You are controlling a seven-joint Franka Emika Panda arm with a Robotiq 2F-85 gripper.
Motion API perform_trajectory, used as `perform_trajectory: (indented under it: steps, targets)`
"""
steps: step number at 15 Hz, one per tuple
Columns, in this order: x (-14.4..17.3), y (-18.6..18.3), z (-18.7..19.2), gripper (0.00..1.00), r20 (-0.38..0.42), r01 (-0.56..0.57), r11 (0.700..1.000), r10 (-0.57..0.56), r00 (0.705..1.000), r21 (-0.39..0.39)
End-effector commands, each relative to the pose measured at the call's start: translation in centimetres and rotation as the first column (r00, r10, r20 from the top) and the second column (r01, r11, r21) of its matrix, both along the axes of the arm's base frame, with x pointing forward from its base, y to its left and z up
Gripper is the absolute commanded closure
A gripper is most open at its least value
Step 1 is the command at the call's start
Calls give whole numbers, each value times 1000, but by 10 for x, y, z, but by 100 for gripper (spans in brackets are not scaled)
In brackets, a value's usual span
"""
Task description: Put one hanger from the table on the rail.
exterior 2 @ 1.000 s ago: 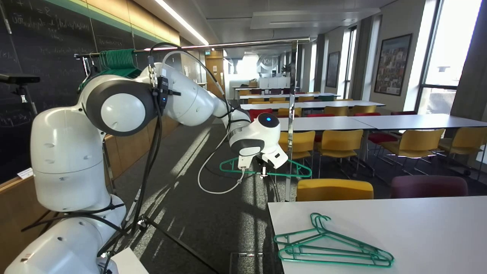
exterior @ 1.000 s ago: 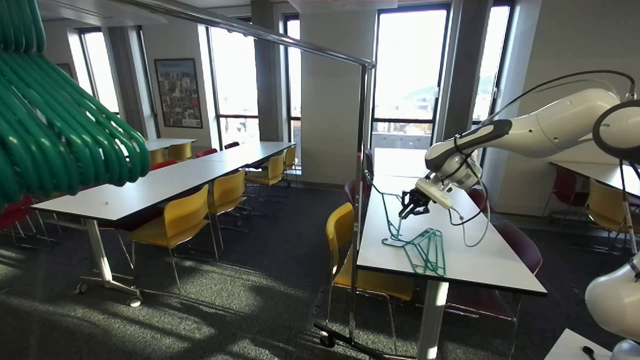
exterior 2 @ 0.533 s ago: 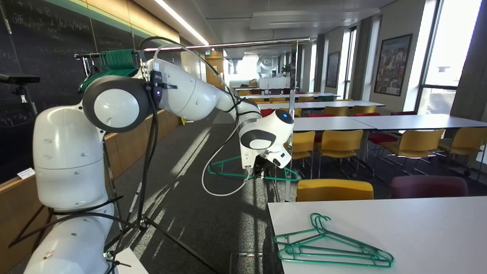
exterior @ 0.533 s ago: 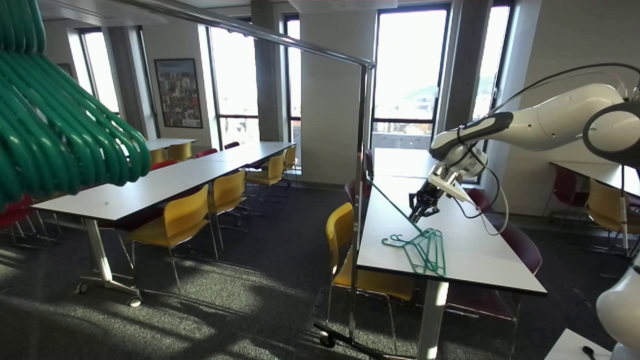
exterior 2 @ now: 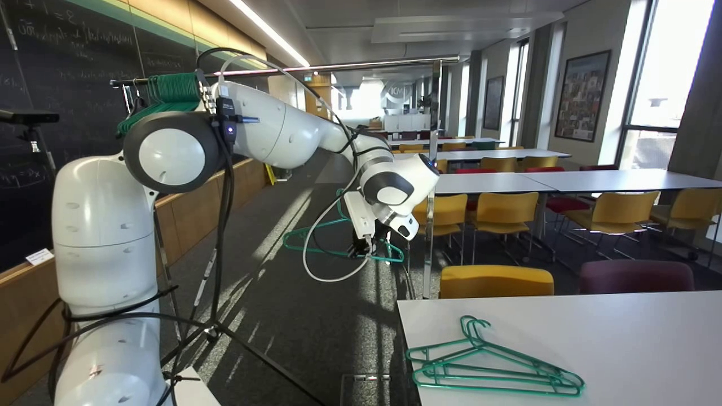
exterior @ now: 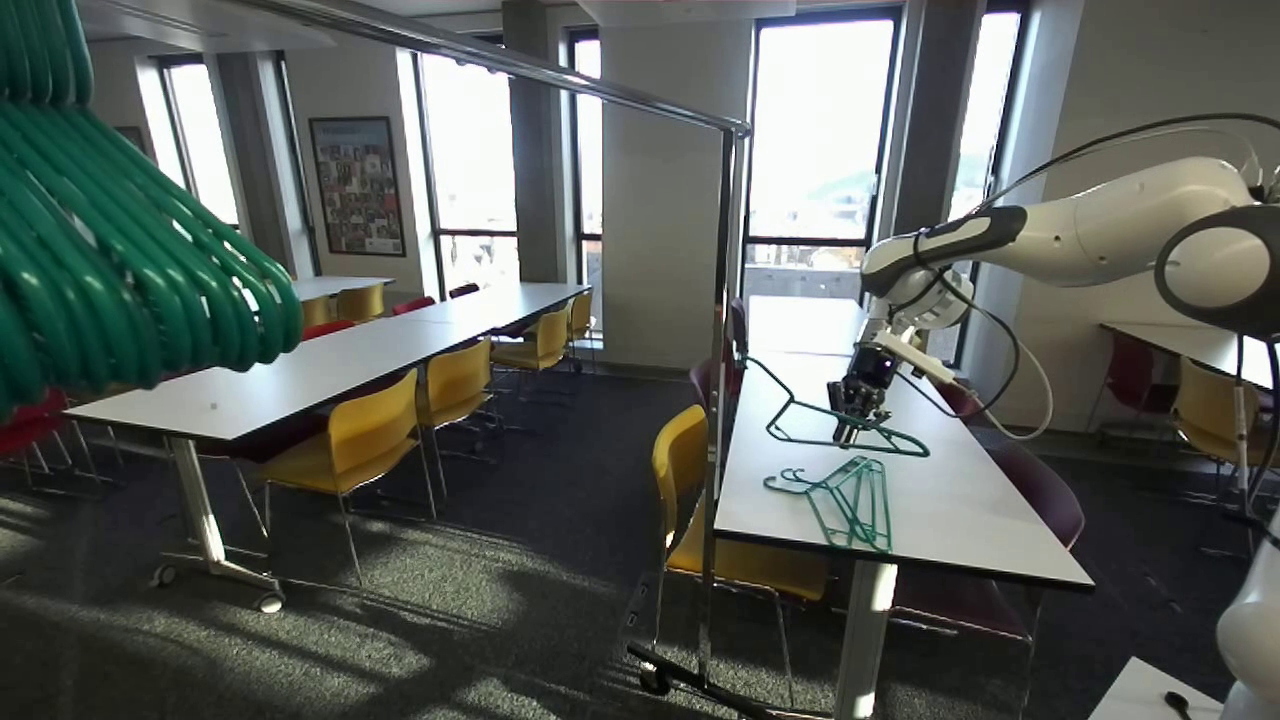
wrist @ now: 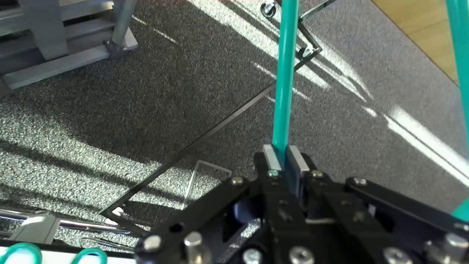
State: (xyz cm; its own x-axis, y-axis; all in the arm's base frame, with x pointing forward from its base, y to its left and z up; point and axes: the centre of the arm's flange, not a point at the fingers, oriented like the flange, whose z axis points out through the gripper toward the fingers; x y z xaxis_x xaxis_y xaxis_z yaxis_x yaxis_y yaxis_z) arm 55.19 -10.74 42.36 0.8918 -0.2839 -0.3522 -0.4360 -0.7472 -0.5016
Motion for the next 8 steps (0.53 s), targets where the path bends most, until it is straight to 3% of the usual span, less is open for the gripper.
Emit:
perform_trajectory:
  steps: [1,4,8]
  targets:
    - [9,-8,19,97,31,-11,996,9,999,92]
    - [12,-14,24,97,62,-43,982,32,998,183]
    - [17,-25,31,97,97,-115,943,89,991,313]
